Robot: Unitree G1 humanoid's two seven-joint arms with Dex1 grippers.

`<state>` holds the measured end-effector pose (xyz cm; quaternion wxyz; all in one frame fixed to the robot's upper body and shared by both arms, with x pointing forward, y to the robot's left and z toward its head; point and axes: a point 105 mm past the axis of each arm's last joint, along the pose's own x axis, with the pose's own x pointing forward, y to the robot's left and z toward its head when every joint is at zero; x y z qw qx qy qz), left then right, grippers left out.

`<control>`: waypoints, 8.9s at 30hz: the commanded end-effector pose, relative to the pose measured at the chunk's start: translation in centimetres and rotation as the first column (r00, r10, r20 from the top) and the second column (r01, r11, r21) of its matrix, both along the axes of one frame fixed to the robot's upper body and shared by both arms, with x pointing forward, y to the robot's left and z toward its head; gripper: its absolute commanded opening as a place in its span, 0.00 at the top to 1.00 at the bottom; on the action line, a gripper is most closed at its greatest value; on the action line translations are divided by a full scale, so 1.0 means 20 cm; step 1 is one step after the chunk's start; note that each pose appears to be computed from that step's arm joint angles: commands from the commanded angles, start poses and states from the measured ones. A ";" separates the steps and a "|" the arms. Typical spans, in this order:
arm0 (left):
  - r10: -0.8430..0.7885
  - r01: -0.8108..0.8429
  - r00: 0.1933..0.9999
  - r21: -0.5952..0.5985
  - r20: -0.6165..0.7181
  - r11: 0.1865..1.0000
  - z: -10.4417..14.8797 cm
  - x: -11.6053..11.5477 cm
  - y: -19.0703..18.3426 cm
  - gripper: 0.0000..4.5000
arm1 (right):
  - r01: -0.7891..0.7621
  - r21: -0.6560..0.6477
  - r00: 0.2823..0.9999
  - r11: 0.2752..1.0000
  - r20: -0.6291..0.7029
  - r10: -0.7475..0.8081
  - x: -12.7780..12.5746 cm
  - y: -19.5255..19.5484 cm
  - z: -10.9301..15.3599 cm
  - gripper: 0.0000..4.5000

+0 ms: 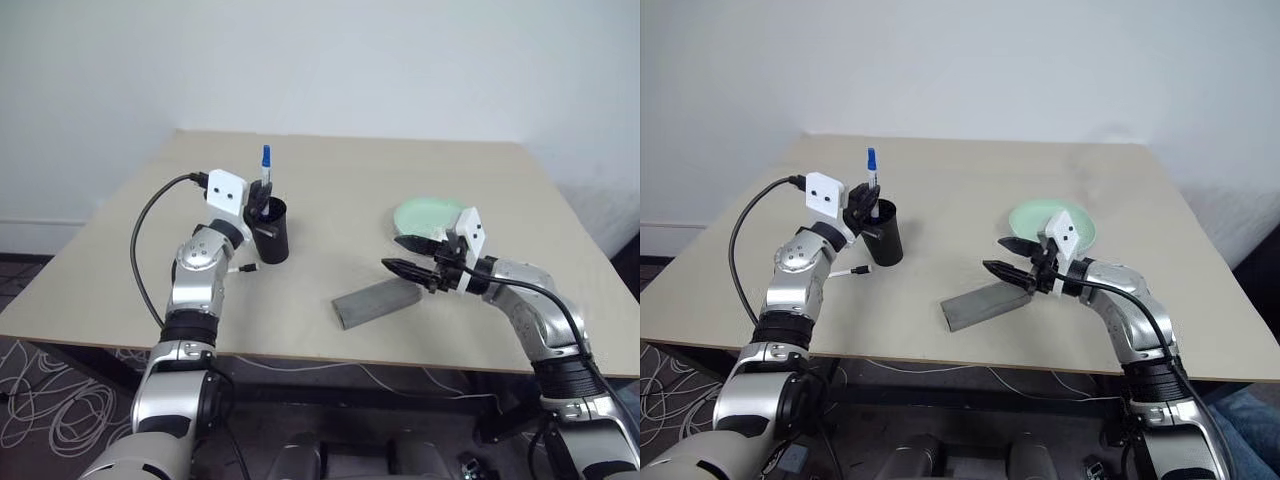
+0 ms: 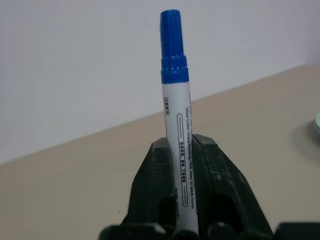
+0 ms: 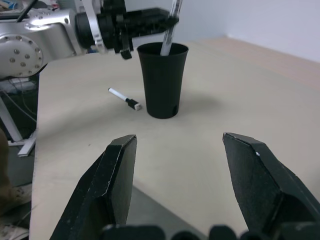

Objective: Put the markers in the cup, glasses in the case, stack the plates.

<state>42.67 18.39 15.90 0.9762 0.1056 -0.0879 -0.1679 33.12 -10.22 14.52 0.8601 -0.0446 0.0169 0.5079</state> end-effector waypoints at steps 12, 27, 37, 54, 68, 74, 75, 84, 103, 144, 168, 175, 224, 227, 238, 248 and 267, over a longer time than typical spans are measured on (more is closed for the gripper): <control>0.004 -0.003 0.998 -0.009 0.068 1.000 0.09 0.01 -0.01 0.32 | -0.031 0.017 0.997 0.999 0.069 0.029 0.00 0.03 0.09 0.34; -0.307 0.307 0.950 0.013 0.056 0.952 0.47 -0.09 0.08 0.32 | -0.042 0.022 0.997 0.999 0.066 0.040 0.01 0.05 0.09 0.34; -0.610 0.657 0.722 0.047 -0.328 0.752 0.41 -0.38 0.03 0.32 | -0.044 0.028 0.997 0.999 0.061 0.042 0.02 0.06 0.09 0.34; -0.049 0.602 0.599 0.409 -0.799 0.686 -0.07 -0.31 0.46 0.32 | -0.038 0.039 0.998 0.999 0.046 0.036 0.03 0.09 0.05 0.34; 0.097 0.593 0.567 0.487 -0.818 0.641 -0.15 -0.19 0.48 0.32 | -0.033 0.047 0.999 0.998 0.031 0.031 0.03 0.11 0.02 0.34; 0.124 0.564 0.588 0.515 -0.799 0.646 -0.15 -0.14 0.44 0.32 | -0.018 0.046 1.000 0.999 0.023 0.017 0.02 0.09 0.00 0.34; 0.128 0.569 0.582 0.514 -0.803 0.642 -0.16 -0.14 0.43 0.32 | -0.016 0.046 1.000 0.999 0.022 0.015 0.02 0.09 0.00 0.34; 0.147 0.551 0.550 0.490 -0.822 0.676 -0.24 -0.14 0.41 0.32 | -0.004 0.046 1.000 0.999 0.017 0.003 0.01 0.09 -0.01 0.34; 0.110 0.558 0.490 0.408 -0.865 0.723 -0.29 -0.17 0.38 0.01 | 0.014 0.050 1.000 0.999 0.005 -0.014 -0.02 0.09 -0.03 0.34; 0.079 0.699 0.312 0.285 -0.947 0.656 -0.34 -0.27 0.32 0.01 | 0.087 0.046 0.996 0.995 -0.022 -0.086 -0.09 0.05 -0.05 0.34; 0.086 0.716 0.323 0.303 -0.943 0.629 -0.34 -0.27 0.34 0.99 | 0.072 0.049 0.997 0.996 -0.012 -0.072 -0.06 0.06 -0.04 0.34; -0.166 0.797 0.341 0.191 -0.925 0.572 -0.23 -0.26 0.17 0.99 | 0.071 0.049 0.997 0.996 -0.008 -0.071 -0.05 0.06 -0.04 0.34; -0.213 0.218 0.974 -0.062 0.079 0.974 0.33 0.02 0.06 0.99 | 0.010 0.024 0.999 1.000 0.040 -0.011 -0.01 0.08 0.04 0.34; -0.212 0.217 0.975 -0.071 0.068 0.974 0.31 0.04 0.05 0.99 | 0.009 0.025 0.999 1.000 0.041 -0.011 -0.01 0.08 0.04 0.34; -0.200 0.204 0.978 -0.086 0.051 0.975 0.27 0.05 0.05 0.60 | 0.017 0.030 0.999 0.999 0.041 -0.019 -0.01 0.08 0.04 0.34; -0.213 0.217 0.975 -0.087 0.057 0.972 0.28 0.05 0.03 0.27 | 0.015 0.032 0.999 0.999 0.040 -0.016 -0.01 0.08 0.04 0.34; -0.547 0.540 0.834 -0.104 -0.069 0.836 0.25 -0.37 -0.21 0.27 | 0.196 0.074 0.978 0.978 0.052 -0.200 0.06 -0.08 0.05 0.34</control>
